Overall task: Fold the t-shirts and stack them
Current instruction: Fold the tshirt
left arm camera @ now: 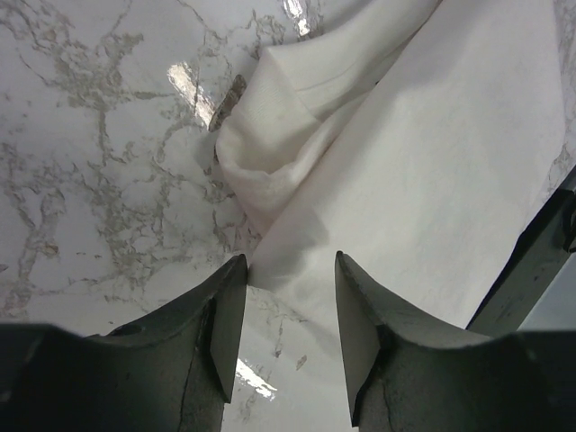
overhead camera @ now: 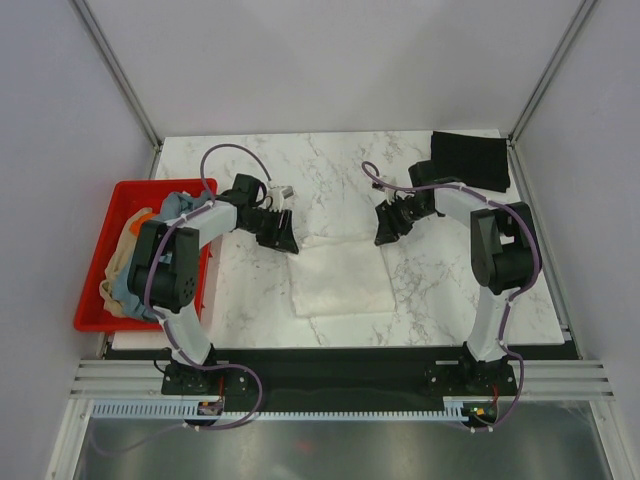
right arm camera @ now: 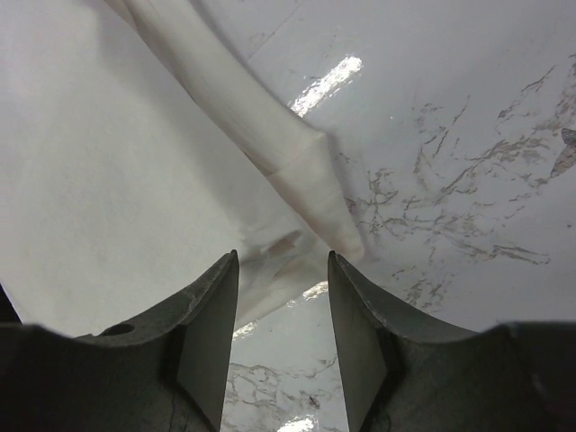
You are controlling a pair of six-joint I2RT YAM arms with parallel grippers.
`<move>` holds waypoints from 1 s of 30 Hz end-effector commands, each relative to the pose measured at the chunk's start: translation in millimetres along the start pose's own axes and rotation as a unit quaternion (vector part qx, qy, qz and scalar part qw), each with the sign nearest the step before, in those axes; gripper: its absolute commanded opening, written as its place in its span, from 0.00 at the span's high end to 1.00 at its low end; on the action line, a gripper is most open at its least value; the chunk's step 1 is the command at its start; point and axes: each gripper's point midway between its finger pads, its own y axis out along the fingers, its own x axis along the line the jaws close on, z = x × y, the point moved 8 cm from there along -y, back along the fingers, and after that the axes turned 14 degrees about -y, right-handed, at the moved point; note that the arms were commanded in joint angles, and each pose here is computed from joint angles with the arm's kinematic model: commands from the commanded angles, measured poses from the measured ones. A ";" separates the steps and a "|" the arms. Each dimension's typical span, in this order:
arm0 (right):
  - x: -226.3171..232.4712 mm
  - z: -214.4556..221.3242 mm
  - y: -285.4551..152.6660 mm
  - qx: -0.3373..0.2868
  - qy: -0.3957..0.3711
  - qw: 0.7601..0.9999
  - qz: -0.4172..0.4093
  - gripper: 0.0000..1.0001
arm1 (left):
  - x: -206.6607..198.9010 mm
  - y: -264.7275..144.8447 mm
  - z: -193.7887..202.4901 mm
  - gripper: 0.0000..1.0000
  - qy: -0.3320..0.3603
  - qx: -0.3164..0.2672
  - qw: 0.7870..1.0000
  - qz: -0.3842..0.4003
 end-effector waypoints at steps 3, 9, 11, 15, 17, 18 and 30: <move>-2.0 -21.0 -5.8 -0.040 -0.042 0.998 -0.019 0.49 | -6.3 -7.3 -10.6 0.58 0.047 -0.006 0.999 0.010; -0.8 -21.2 -1.5 -0.046 -0.029 0.998 -0.029 0.51 | -8.3 -4.7 -13.4 0.61 0.044 -0.002 0.999 0.026; -0.3 -20.8 -1.9 -0.045 -0.028 0.998 -0.028 0.52 | -7.2 -4.3 -13.1 0.62 0.043 -0.001 0.999 0.026; -0.1 -22.1 -2.1 -0.043 -0.027 0.998 -0.025 0.50 | -8.7 -4.3 -13.4 0.71 0.044 -0.001 0.999 0.029; -0.4 -21.0 -0.9 -0.041 -0.023 0.999 -0.026 0.50 | -8.9 -3.9 -14.0 0.76 0.043 0.000 0.999 0.031; 0.3 -20.4 0.4 -0.039 -0.023 0.999 -0.026 0.50 | -8.9 -4.0 -13.8 0.81 0.042 0.000 0.999 0.031; 0.9 -20.9 9.9 -0.030 -0.021 0.999 -0.032 0.49 | -9.9 -0.1 -16.1 0.98 0.028 0.007 0.999 0.040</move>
